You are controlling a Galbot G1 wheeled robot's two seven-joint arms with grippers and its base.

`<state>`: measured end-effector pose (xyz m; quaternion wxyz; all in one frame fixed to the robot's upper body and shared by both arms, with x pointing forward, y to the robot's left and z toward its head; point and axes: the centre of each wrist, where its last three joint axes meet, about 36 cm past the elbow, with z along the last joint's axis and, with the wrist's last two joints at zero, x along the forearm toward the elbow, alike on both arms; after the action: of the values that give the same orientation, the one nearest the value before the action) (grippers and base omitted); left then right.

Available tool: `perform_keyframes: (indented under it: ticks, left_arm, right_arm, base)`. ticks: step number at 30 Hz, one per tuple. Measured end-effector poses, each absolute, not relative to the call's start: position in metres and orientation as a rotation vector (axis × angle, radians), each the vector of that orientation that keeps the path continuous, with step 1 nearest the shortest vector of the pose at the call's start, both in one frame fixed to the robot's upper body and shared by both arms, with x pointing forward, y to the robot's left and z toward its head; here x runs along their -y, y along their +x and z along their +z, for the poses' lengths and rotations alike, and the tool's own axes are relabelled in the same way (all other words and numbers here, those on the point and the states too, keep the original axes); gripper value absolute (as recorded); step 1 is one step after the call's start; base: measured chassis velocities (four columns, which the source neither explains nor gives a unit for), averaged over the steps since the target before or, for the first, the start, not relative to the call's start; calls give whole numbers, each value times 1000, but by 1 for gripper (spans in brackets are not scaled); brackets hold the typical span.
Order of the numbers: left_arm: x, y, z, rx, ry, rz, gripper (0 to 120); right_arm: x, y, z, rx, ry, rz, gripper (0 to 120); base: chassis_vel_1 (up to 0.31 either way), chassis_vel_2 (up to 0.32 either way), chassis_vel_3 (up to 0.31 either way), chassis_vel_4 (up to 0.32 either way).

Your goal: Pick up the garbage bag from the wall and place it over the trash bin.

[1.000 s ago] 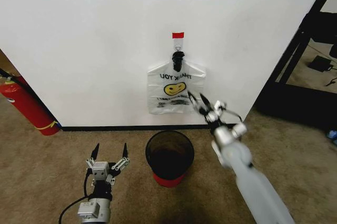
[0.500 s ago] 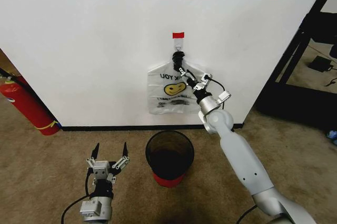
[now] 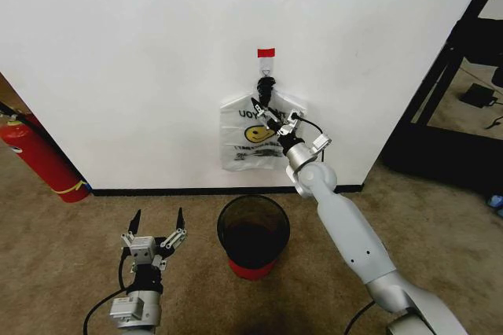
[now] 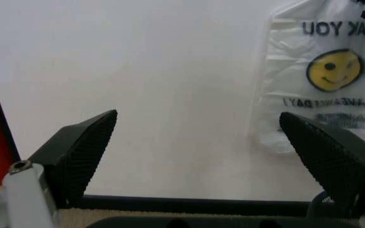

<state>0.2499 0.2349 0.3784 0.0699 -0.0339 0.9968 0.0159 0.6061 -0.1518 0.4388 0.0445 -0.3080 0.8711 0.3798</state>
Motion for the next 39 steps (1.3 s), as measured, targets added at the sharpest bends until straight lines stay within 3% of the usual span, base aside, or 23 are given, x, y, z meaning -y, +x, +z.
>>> perform_keyframes:
  ticks: [23, 32, 39]
  left_arm:
    - [-234, 258, 375, -2983, -78, 66, 100]
    - [-237, 261, 377, -2975, -79, 69, 100]
    - [-236, 259, 379, -2975, -78, 61, 100]
  right_arm:
    - [154, 608, 444, -2617, -949, 1207, 99]
    - [150, 608, 443, -2615, -968, 1211, 72]
    - [147, 604, 445, -2602, -982, 1213, 70]
  base:
    - [0, 0, 0, 0]
    - [0, 0, 0, 0]
    - [0, 0, 0, 0]
